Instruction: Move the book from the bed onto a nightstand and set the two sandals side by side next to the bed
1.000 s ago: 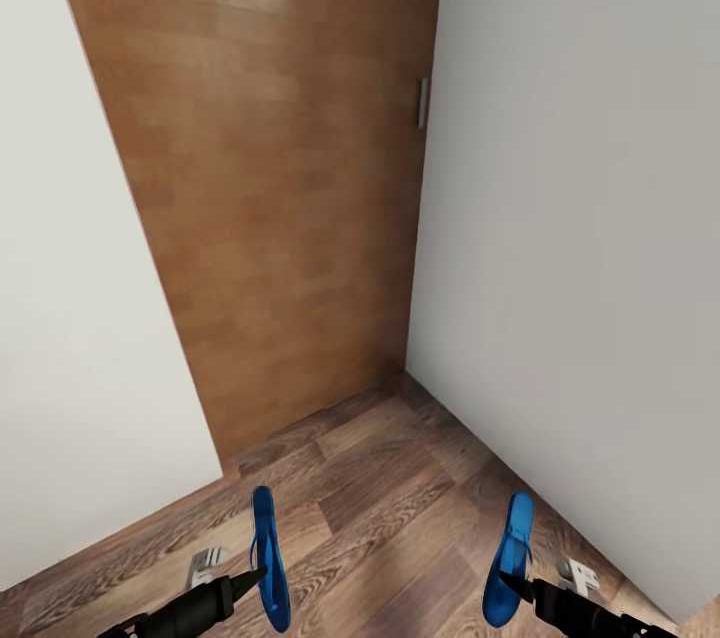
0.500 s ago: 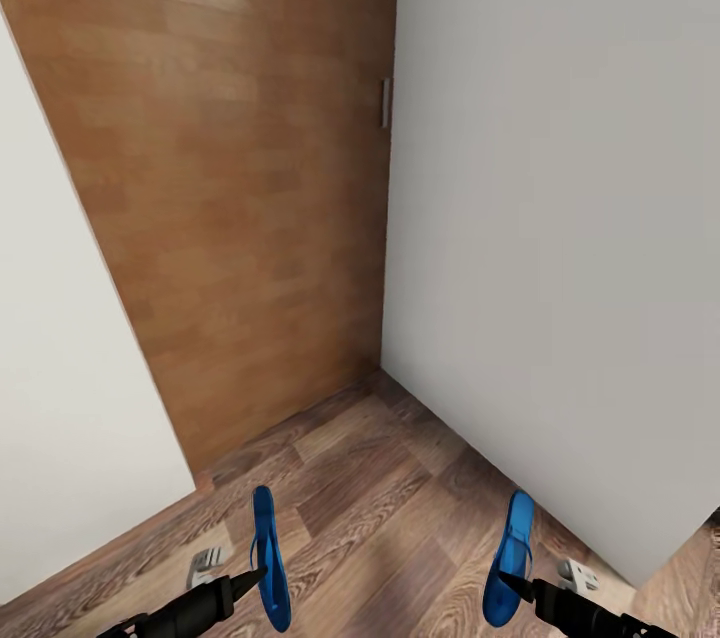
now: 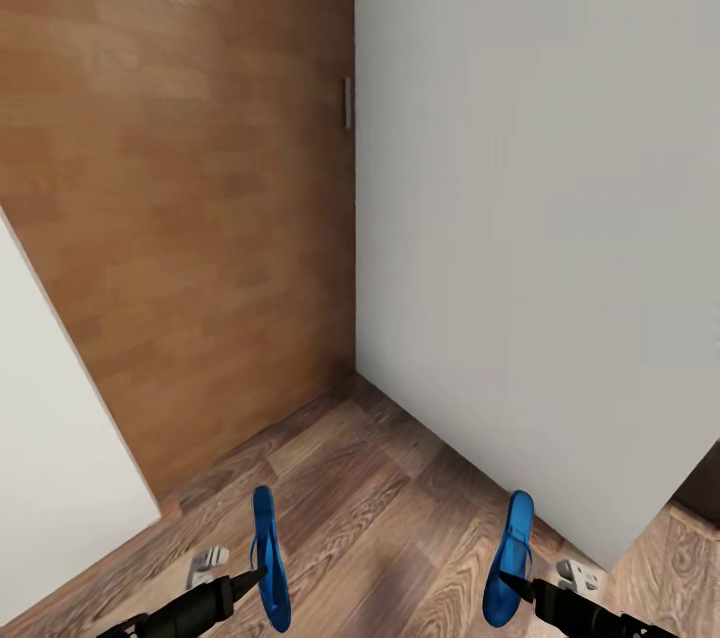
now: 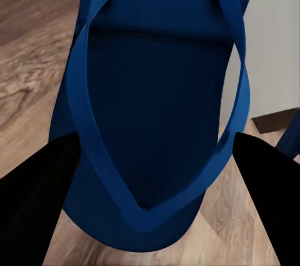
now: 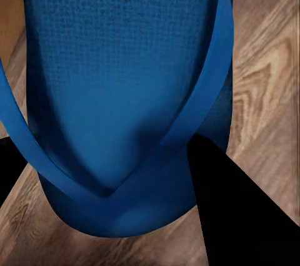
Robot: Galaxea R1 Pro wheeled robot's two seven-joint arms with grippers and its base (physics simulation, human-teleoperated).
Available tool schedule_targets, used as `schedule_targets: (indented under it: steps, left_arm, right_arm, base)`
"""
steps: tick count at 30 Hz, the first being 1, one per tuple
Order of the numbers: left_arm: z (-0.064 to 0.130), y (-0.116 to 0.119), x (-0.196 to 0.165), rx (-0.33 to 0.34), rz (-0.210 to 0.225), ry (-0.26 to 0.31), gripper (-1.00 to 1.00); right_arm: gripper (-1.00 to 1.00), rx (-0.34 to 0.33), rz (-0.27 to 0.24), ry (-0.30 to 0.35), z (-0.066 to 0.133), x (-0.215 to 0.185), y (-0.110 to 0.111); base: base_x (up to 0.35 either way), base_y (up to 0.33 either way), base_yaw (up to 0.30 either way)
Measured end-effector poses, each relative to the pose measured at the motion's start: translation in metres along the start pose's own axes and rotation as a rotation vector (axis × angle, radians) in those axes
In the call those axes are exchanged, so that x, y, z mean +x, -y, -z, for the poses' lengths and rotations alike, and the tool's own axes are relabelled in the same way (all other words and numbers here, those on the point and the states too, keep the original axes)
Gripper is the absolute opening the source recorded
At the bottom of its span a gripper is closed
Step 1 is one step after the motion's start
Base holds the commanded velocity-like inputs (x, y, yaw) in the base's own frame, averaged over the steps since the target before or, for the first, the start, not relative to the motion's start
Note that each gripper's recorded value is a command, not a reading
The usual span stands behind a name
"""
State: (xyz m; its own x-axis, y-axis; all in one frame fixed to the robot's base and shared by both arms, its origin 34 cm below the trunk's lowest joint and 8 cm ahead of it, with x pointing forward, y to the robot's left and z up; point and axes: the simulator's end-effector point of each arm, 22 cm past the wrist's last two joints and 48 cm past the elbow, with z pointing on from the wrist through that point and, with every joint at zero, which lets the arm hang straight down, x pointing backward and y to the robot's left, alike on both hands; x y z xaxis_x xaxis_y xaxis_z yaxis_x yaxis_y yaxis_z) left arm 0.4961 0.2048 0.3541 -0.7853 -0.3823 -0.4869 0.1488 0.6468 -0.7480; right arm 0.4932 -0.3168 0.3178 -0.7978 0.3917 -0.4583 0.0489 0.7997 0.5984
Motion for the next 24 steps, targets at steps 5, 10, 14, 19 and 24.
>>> schedule_targets:
  steps: [5,10,14,19,24]
  left_arm:
    - [0.0001,-0.0002,-0.0001,0.0,0.0,0.0,-1.0]
    - [0.0,0.0,0.0,0.0,0.0,0.0,-1.0]
    - [-0.0001,0.0001,0.0001,0.0,0.0,0.0,-1.0]
    - [-0.0004,0.0004,0.0002,0.001,0.0,0.0,-1.0]
    - [-0.0005,0.0004,0.0005,0.0,0.0,-0.001,-1.0]
  right_arm:
    - [-1.0,0.0,0.0,0.0,0.0,0.0002,0.0001]
    - [-1.0,0.0,0.0,0.0,0.0,0.0001,0.0001]
    - [-1.0,0.0,0.0,0.0,0.0,0.0001,0.0001]
    - [-1.0,0.0,0.0,0.0,0.0,0.0,0.0]
    - [-1.0,0.0,0.0,0.0,0.0,0.0,0.0]
  base:
    - [0.002,0.0,-0.196]
    - [0.0,0.0,-0.196]
    - [0.0,0.0,-0.196]
    - [0.0,0.0,-0.196]
    - [0.0,0.0,-0.196]
